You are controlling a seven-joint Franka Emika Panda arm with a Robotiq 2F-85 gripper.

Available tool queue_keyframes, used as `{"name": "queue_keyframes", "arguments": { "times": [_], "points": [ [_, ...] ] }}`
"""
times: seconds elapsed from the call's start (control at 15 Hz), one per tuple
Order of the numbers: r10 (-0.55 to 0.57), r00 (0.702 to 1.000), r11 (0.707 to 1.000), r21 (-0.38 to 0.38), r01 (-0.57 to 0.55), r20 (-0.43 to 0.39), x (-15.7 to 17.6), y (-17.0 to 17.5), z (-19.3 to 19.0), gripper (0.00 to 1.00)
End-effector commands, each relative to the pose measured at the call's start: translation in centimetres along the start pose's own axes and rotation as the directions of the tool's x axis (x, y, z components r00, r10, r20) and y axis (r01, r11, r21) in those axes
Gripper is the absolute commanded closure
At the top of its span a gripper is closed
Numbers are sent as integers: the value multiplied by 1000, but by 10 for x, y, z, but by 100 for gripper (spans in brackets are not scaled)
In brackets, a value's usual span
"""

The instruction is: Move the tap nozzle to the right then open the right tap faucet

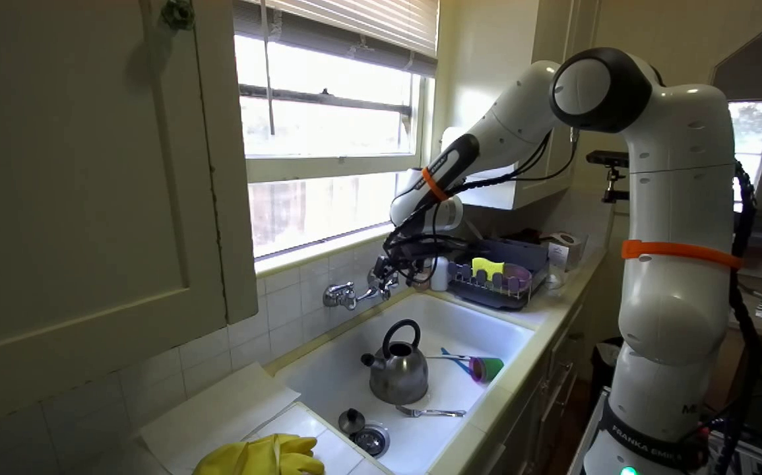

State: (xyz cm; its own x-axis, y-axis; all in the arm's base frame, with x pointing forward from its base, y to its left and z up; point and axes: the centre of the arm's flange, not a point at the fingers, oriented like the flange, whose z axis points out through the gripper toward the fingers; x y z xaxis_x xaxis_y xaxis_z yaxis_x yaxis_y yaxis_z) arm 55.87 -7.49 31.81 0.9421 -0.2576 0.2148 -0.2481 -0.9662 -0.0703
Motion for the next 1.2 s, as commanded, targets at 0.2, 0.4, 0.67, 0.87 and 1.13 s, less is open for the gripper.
{"name": "queue_keyframes", "arguments": {
  "times": [0.2,0.4,0.67,0.87,1.13],
  "points": [
    [-56,998,998,-21,56,24,-1,4,22,0],
    [-63,997,997,-42,65,34,-1,6,31,0],
    [-75,996,995,-65,78,44,-4,17,39,0],
    [-73,997,994,-79,75,31,-6,29,39,0],
    [-80,997,991,-103,81,16,-8,45,42,0]
  ]
}}
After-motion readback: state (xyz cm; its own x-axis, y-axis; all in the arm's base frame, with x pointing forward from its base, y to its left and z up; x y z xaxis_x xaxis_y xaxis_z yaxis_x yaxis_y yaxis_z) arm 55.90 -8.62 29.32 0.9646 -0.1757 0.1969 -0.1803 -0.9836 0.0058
